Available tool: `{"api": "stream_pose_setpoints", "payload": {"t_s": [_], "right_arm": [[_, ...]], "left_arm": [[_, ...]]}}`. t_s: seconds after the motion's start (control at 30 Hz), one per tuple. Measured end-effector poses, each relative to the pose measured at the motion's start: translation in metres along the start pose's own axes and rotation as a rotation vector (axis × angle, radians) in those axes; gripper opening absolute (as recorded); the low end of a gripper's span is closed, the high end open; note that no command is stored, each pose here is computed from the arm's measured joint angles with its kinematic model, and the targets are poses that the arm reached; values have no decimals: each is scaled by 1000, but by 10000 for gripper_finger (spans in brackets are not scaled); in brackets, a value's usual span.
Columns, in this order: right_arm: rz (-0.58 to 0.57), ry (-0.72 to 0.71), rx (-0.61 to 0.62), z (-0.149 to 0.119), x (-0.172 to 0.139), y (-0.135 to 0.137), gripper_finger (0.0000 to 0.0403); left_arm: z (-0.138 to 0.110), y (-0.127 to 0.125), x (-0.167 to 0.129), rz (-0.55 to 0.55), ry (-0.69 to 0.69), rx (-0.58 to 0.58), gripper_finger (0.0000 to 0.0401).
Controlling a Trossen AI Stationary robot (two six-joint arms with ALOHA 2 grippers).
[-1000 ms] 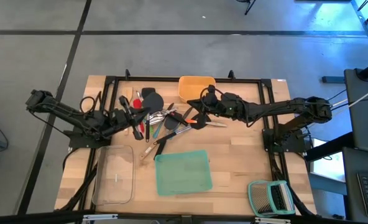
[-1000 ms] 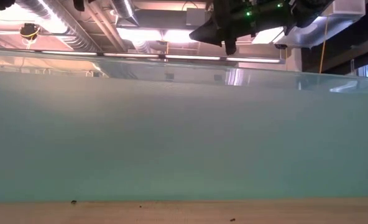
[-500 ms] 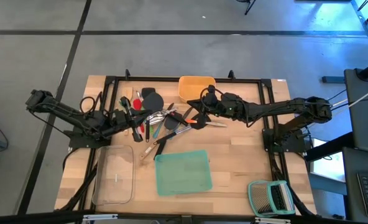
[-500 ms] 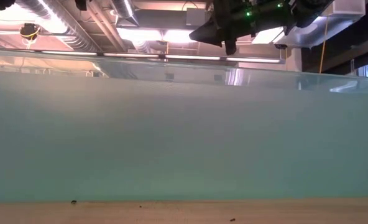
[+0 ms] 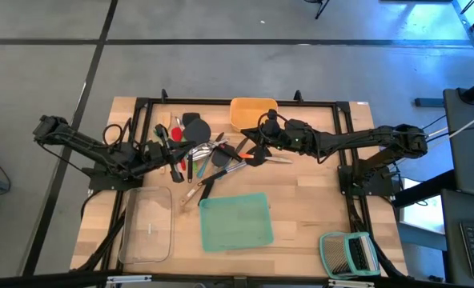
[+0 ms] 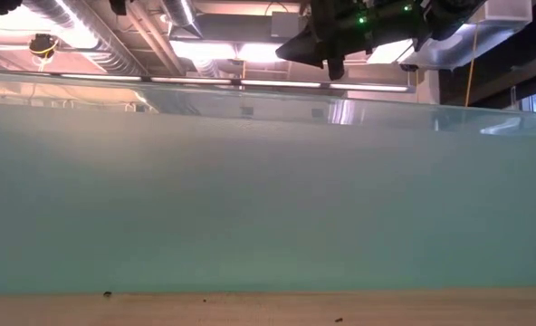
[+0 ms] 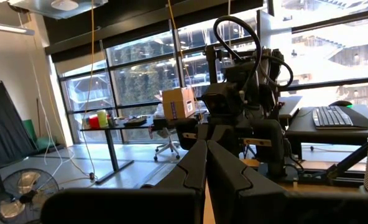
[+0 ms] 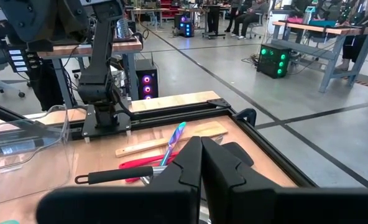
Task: Pick & Place Kitchen Items
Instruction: Put the violet table knife into the green bin
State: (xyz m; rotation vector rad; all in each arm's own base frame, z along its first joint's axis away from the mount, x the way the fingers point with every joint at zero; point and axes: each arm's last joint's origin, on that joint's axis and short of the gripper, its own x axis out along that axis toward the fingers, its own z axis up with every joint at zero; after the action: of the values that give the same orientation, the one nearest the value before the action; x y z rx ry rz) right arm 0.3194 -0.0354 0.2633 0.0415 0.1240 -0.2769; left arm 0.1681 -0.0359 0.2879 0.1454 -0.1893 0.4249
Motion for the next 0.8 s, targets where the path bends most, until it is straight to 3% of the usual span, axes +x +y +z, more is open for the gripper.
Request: {"api": "stream_pose_setpoints", "payload": {"t_s": [0.13, 0.27, 0.43, 0.67, 0.8], "right_arm": [[62, 3, 67, 0, 0, 3, 7], [248, -6, 78, 2, -1, 8, 7], [488, -58, 64, 8, -4, 17, 7], [658, -126, 15, 14, -10, 32, 7], [736, -163, -16, 17, -14, 40, 7]], "left_arm": [[0, 0, 0, -16, -5, -1, 4], [1, -3, 0, -99, -30, -2, 4], [3, -10, -2, -366, -110, -3, 4], [6, -20, -9, -787, -240, 5, 4], [7, -22, -11, -871, -267, 7, 4]]}}
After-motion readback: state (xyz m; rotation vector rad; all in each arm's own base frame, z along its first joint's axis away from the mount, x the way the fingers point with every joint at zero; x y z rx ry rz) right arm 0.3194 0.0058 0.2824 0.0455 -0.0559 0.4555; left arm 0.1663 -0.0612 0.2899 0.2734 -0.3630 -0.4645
